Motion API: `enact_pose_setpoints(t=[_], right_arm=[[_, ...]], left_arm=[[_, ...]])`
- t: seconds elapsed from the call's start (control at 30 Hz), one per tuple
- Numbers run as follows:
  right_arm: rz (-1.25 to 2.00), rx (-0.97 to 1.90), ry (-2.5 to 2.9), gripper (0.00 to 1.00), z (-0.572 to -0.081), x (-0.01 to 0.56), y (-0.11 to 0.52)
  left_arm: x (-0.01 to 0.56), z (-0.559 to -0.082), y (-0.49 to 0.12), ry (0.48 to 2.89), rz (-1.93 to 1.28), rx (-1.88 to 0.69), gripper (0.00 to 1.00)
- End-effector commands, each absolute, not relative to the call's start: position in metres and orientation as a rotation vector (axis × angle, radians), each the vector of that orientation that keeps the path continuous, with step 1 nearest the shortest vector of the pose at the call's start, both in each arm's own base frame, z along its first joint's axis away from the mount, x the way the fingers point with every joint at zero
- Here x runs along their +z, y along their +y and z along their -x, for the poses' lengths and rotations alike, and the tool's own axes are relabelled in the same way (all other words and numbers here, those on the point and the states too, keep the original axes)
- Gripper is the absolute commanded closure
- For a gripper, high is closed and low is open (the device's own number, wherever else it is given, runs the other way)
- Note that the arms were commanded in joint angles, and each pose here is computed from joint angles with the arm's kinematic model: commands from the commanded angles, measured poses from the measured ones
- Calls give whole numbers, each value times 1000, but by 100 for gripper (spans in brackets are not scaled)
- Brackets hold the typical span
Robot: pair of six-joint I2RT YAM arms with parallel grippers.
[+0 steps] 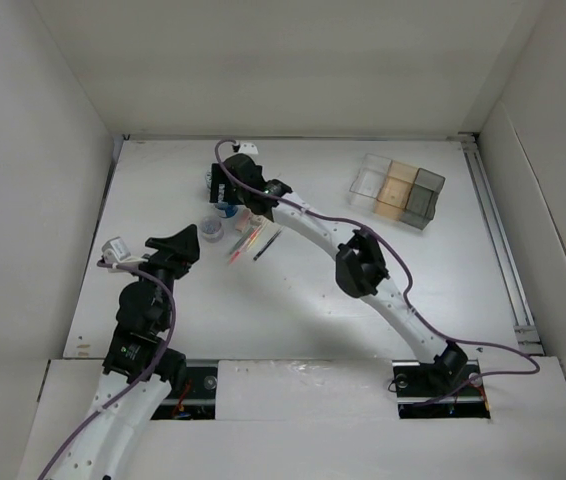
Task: Sort the stationery into containers
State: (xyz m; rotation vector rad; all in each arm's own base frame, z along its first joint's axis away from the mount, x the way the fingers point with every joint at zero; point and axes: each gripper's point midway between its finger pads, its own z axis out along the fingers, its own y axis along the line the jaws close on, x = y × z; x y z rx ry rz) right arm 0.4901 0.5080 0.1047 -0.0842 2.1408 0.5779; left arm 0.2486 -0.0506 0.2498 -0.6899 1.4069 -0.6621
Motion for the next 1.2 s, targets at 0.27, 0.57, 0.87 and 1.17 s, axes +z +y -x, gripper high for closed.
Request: enact_pose_setpoints(t=[0.27, 0.57, 0.87, 1.17], right_arm=[[80, 667, 2098, 25, -496, 128, 515], [19, 591, 2082, 69, -496, 137, 494], [-122, 591, 2048, 85, -509, 163, 445], [-181, 661, 2021, 66, -505, 184, 411]], left_arm=[[252, -250, -50, 1383, 684, -670, 22], [223, -272, -54, 1520, 719, -570, 38], [212, -301, -68, 1610, 730, -552, 40], [199, -351, -82, 1778, 691, -402, 63]])
